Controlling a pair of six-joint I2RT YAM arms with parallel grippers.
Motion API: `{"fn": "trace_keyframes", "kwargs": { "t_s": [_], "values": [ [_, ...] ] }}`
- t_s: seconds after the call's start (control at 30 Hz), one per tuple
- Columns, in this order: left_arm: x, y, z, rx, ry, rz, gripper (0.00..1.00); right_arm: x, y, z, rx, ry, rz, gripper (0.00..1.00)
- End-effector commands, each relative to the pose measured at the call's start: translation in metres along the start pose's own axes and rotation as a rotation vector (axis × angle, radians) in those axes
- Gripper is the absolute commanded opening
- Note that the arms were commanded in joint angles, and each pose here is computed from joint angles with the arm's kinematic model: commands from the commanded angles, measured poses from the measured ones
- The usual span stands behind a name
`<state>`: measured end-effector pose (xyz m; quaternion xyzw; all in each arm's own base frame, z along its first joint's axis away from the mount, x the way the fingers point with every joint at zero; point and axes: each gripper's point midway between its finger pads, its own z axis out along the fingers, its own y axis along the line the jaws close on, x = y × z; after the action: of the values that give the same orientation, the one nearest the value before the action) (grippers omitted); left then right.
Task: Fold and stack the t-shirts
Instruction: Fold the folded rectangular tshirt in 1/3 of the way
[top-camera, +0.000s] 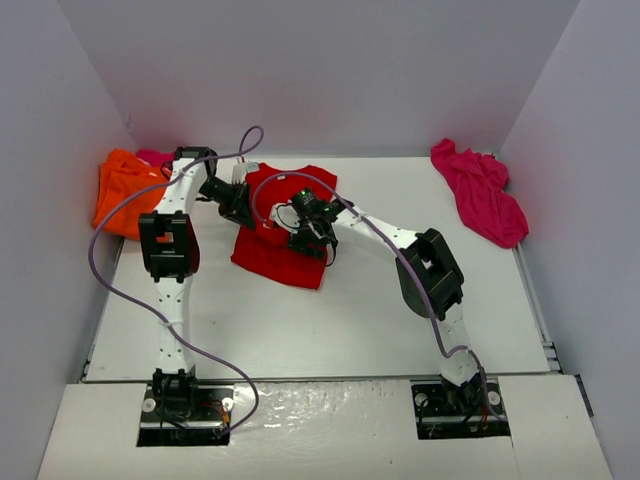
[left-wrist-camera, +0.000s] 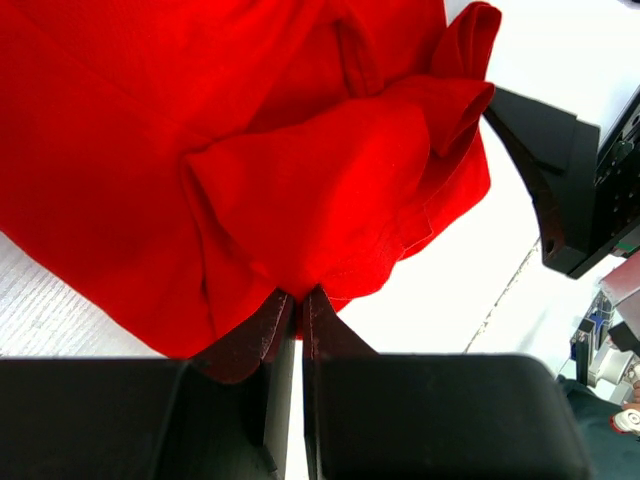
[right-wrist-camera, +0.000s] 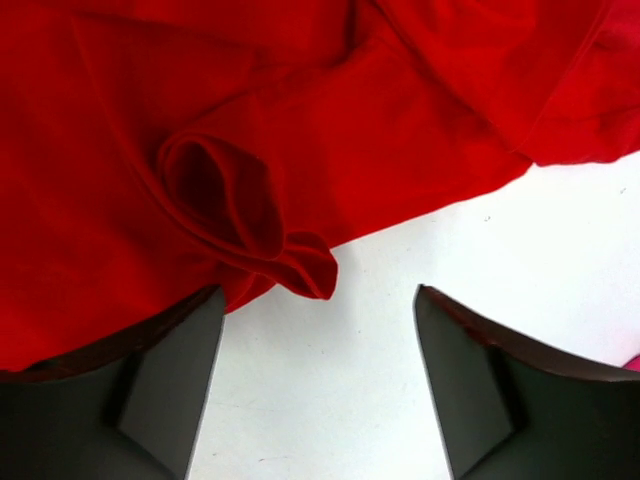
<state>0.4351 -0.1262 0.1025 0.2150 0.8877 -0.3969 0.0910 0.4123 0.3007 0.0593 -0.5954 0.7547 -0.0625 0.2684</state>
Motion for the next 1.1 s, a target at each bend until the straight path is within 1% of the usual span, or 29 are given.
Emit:
{"fn": "trace_keyframes", "kwargs": {
  "t_s": [0.0,0.07,0.1,0.13,0.2,0.3,0.37,0.4,0.57,0.6,0.63,0.67,0.7,0.93,1.07],
  "values": [
    [-0.012,-0.029,-0.027,0.010,-0.055,0.039,0.00,-0.023,-0.020,-0.033,0.025,-0.092,-0.005,0.66],
    [-0.012,-0.028,-0.027,0.010,-0.055,0.039,0.00,-0.025,-0.018,-0.026,0.010,-0.094,-0.009,0.57],
    [-0.012,-0.028,-0.027,0.009,-0.055,0.040,0.00,-0.025,-0.018,-0.024,0.006,-0.091,-0.009,0.51],
    [-0.012,-0.028,-0.027,0.008,-0.055,0.040,0.00,-0.024,-0.017,-0.020,0.000,-0.085,-0.010,0.47],
    [-0.012,-0.027,-0.026,0.007,-0.054,0.037,0.00,-0.028,-0.010,-0.013,-0.042,-0.099,-0.021,0.24],
    [-0.012,-0.026,-0.026,0.005,-0.052,0.036,0.00,-0.028,-0.004,-0.006,-0.083,-0.105,-0.026,0.07],
    [-0.010,-0.026,-0.026,0.004,-0.048,0.034,0.00,-0.027,-0.001,-0.004,-0.097,-0.101,-0.028,0.01],
    [-0.011,-0.026,-0.026,0.003,-0.049,0.036,0.00,-0.027,-0.002,-0.004,-0.096,-0.101,-0.028,0.00],
    [-0.011,-0.029,-0.029,-0.003,-0.056,0.040,0.00,-0.029,-0.007,-0.013,-0.083,-0.109,-0.023,0.00],
    [-0.011,-0.029,-0.029,-0.003,-0.058,0.042,0.00,-0.028,-0.011,-0.015,-0.067,-0.105,-0.020,0.17],
    [-0.011,-0.029,-0.029,-0.003,-0.058,0.042,0.00,-0.026,-0.013,-0.016,-0.061,-0.102,-0.013,0.30],
    [-0.011,-0.030,-0.029,-0.003,-0.058,0.042,0.00,-0.025,-0.014,-0.018,-0.056,-0.098,-0.009,0.40],
    [-0.011,-0.030,-0.029,-0.002,-0.057,0.043,0.00,-0.023,-0.016,-0.020,-0.049,-0.094,-0.009,0.48],
    [-0.010,-0.029,-0.029,-0.003,-0.054,0.038,0.00,-0.020,-0.019,-0.026,-0.057,-0.105,0.003,0.50],
    [-0.008,-0.029,-0.029,-0.006,-0.051,0.038,0.00,-0.018,-0.028,-0.031,-0.027,-0.095,0.001,0.48]
  ]
}}
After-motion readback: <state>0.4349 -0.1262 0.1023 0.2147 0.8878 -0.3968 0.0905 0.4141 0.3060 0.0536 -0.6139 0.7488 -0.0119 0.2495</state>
